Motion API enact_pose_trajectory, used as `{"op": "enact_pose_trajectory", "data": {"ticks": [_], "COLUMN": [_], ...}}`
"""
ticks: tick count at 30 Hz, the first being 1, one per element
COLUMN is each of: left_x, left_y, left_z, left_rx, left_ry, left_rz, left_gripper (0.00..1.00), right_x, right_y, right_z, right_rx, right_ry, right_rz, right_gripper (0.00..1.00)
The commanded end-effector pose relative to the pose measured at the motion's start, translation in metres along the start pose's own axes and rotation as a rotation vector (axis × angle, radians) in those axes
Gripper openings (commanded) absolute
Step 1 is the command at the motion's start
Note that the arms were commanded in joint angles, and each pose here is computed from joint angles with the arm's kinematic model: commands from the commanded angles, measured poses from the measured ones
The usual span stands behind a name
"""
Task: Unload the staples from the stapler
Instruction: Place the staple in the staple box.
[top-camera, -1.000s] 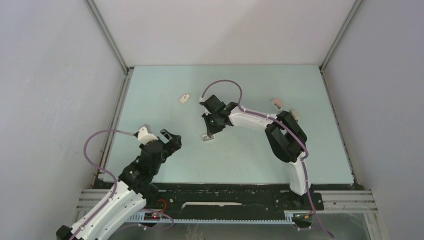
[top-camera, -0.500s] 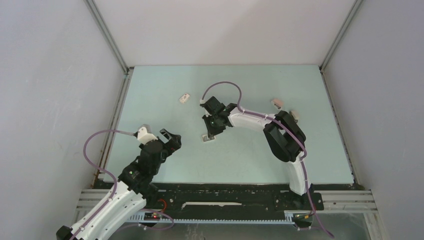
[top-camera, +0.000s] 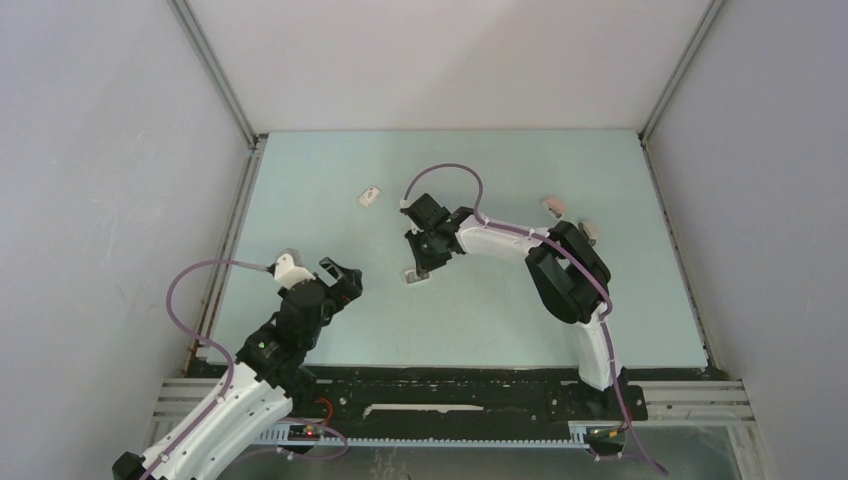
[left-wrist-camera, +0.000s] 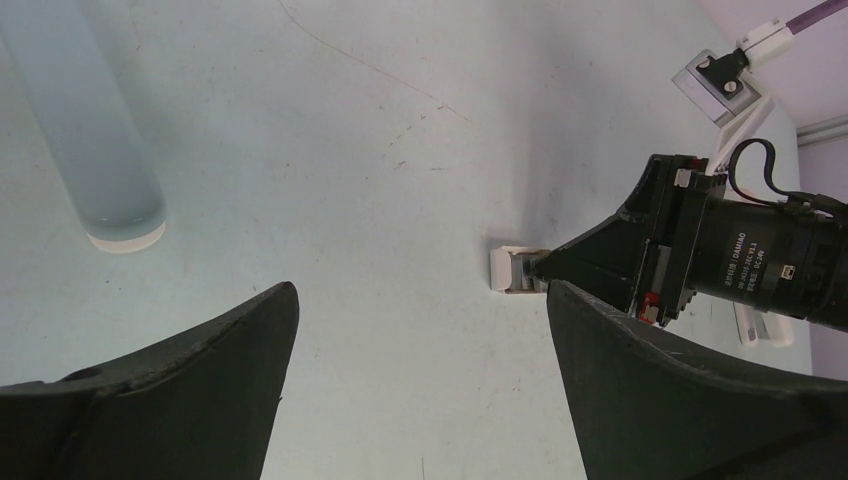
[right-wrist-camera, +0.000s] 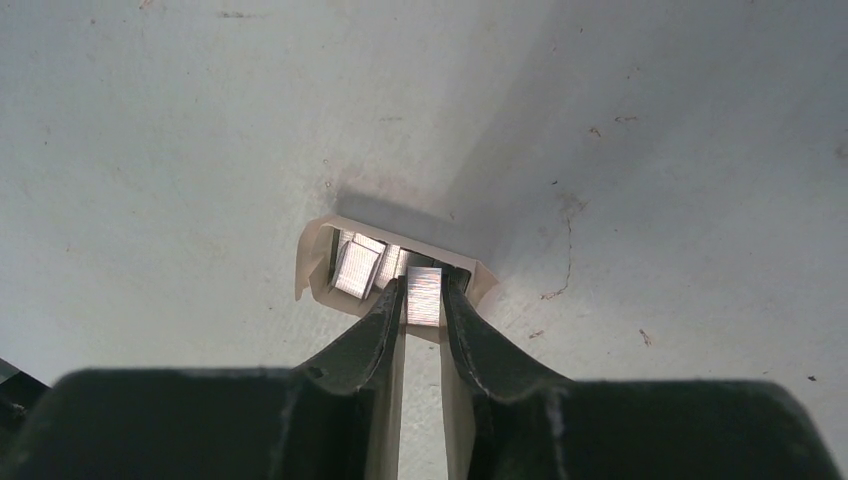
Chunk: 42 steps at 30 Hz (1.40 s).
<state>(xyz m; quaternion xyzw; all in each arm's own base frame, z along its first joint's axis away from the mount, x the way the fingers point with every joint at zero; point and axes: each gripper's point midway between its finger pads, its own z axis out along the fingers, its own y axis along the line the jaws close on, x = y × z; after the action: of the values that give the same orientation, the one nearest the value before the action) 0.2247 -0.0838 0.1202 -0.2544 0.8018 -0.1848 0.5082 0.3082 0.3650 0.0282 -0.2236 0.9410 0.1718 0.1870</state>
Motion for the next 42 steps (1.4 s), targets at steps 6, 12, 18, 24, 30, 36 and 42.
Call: {"op": "enact_pose_trajectory", "data": {"ticks": [6,12,18,24,30,36,42], "left_x": [-0.009,-0.011,-0.012,-0.012,-0.011,-0.007,0.001], "left_y": [-0.007,-0.009,-0.011,-0.013,-0.017,-0.034,-0.056], "left_z": [0.000,0.000,-0.002,-0.003,-0.003,0.000,0.003], "left_rx": [0.016,0.023,0.033,0.046,0.075,0.157,0.273], "left_ry": [-0.025,-0.028,-0.030,-0.029,-0.024,-0.013,0.015], "left_rz": [-0.011,-0.014,-0.017,-0.021,-0.033,-0.063,-0.111], "left_gripper": [1.00,1.00,1.00,1.00,1.00,1.00,1.00], "right_x": [-0.020,-0.025,-0.033,-0.036,-0.025,0.004,0.010], "right_y": [0.009,0.021,0.039,0.049,0.055,0.053,0.024], "right_z": [-0.003,-0.016,-0.042,-0.069,-0.103,-0.147,-0.154], "right_rx": [-0.006,-0.028,-0.064,-0.093,-0.238,-0.556,-0.576], "right_ry": [-0.057,-0.086,-0.141,-0.187,-0.199,-0.135,-0.154], "right_rz": [-0.004,-0.039,-0.105,-0.187,-0.337,-0.491,-0.459], "right_gripper": [0.39,0.45,0.44,0.43,0.43,0.42,0.42]}}
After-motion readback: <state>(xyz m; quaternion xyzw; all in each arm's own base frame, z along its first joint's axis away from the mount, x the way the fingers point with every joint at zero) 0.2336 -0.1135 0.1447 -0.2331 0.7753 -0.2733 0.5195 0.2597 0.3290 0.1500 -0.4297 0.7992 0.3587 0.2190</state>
